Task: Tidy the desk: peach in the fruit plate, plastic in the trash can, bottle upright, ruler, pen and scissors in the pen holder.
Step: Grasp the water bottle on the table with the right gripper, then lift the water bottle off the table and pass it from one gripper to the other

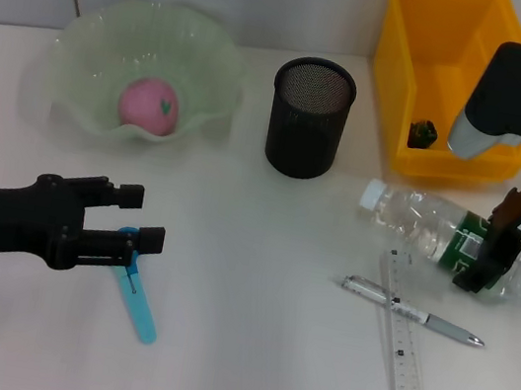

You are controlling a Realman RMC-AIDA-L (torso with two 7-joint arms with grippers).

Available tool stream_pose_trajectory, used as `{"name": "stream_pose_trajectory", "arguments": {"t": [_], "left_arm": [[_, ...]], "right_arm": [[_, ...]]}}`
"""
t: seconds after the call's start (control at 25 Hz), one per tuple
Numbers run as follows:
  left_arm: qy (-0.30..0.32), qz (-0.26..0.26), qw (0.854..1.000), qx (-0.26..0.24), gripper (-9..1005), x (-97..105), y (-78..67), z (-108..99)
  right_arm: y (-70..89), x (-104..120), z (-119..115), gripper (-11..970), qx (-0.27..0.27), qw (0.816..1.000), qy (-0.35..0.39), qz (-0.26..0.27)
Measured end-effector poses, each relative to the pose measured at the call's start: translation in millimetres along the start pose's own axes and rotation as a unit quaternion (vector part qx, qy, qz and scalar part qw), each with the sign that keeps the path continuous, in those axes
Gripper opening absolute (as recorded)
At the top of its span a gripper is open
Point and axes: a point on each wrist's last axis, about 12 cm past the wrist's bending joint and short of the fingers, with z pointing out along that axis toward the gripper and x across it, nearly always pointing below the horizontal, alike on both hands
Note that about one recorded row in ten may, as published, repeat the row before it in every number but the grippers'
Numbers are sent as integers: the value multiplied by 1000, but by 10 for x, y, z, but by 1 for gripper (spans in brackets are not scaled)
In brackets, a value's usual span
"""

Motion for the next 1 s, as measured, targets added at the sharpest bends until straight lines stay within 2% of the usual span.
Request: {"name": "stream_pose_trajectory", "arguments": {"t": [0.68,1.0], "left_arm": [[0,-1,1000,1,785,7,-7,-1],[-1,0,1000,1,784,-2,-3,-6]], "right_arm": [[-28,78,-26,777,22,1000,-22,5],[5,132,-118,776,28,997,-69,8]]}}
